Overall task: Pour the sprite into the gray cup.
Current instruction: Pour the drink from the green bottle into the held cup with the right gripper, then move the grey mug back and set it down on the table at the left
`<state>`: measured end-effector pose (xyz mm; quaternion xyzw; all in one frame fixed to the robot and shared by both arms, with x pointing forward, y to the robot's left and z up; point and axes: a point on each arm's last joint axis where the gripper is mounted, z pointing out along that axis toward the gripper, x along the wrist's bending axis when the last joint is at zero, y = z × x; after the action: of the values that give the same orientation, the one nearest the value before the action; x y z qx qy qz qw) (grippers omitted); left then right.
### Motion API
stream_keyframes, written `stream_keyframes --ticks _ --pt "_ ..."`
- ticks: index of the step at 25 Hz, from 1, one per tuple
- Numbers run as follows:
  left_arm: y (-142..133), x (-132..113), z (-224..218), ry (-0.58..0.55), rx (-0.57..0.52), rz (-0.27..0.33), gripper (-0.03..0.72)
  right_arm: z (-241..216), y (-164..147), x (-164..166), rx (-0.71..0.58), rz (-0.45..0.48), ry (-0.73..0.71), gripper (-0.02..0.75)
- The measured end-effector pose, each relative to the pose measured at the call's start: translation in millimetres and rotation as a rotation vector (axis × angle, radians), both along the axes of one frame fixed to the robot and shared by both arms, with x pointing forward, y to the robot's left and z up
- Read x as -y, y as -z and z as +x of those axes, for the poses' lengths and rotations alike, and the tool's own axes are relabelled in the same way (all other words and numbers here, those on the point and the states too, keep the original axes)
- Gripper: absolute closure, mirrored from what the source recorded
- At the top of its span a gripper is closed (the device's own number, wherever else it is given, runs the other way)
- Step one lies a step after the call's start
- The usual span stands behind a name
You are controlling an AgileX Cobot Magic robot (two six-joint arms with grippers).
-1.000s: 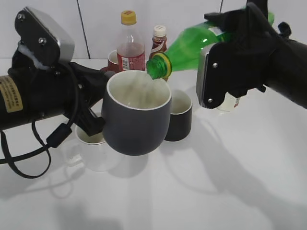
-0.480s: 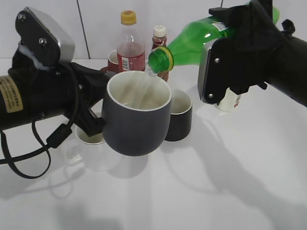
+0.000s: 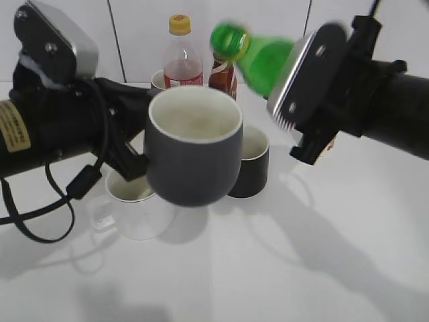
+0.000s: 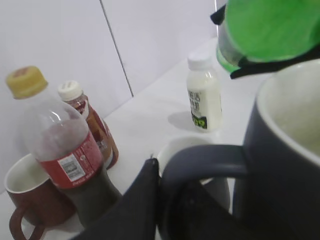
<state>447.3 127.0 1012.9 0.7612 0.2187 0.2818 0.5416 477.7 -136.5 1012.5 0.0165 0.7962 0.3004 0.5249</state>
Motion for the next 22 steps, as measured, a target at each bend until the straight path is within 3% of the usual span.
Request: stream_keyframes --ticks 2,6,10,15,20,22 --pt "-2 -1 2 -0.021 -0.003 -0.031 0.635 -4 -6 0 -0.065 0.144 0.017 0.319" --pt "-9 -18 12 -0.142 -0.017 -0.125 0.635 -12 -27 11 -0.228 0.532 0.121 0.319" --pt "-6 -62 19 -0.305 0.049 -0.202 0.636 -10 -30 53 -0.266 0.785 0.299 0.319" --pt "25 -137 29 -0.62 0.035 -0.199 0.636 -12 6 106 -0.293 0.963 0.53 0.319" --pt "49 -177 43 -0.786 0.044 -0.22 0.636 -7 31 114 -0.266 1.039 0.537 0.319" --pt "63 -182 48 -0.806 0.037 -0.192 0.636 -2 38 112 -0.258 1.038 0.527 0.319"
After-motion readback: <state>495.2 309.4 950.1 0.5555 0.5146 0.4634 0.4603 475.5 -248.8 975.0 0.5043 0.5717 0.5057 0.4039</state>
